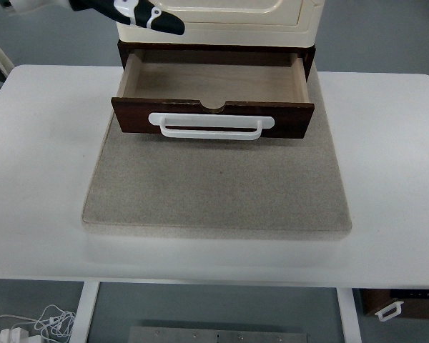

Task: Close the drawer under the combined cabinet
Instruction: 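Swing the left hand in and lower it in front of the open drawer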

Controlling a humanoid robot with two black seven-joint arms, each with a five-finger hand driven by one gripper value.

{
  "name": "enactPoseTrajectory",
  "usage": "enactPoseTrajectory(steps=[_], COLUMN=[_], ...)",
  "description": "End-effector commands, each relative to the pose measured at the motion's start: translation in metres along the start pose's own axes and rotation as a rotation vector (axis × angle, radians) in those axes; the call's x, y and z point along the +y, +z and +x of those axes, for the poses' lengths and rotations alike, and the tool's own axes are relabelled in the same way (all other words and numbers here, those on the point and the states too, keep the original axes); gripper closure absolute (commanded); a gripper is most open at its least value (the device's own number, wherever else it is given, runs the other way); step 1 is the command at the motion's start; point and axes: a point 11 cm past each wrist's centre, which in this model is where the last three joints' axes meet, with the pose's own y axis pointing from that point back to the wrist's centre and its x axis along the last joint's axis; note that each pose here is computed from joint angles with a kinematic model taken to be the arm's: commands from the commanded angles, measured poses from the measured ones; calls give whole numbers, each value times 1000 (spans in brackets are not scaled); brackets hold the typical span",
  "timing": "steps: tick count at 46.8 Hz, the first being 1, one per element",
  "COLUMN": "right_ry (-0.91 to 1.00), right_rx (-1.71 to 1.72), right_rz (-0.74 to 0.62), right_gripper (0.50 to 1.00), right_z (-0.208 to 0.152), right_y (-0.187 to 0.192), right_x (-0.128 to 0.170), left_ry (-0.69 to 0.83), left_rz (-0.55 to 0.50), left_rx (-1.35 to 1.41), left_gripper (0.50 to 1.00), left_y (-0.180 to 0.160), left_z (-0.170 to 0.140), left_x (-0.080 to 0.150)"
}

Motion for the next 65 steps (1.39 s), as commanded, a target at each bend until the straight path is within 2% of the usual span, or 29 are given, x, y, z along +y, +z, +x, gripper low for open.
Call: enactPoseTrajectory(steps=[1,8,23,34,44,55,65], right_ry=[1,1,-1,-1,-1,1,-1], right_rx=[1,-1,-1,-1,1,1,1], right_rz=[0,1,0,1,0,1,1], right_gripper=[548,548,548,548,548,548,548], right_z=[0,0,0,0,0,0,0], right_y=[0,-1,0,-1,0,-1,-1], right_x=[0,0,0,0,0,0,0], left_ry=[-37,-159,-300,-399,-497,-515,-486], left_rz=[64,139,319,441,555,667,726], left_rx=[-3,-39,-68,-131,-145,-161,-158], left_gripper=[500,500,500,500,500,500,500], left_y=[-17,-34,-80,-88,-111,-132,-147], left_z=[-8,-34,-63,-80,-102,-103,-99], left_x=[-3,-9,-17,-27,-33,-42,-51])
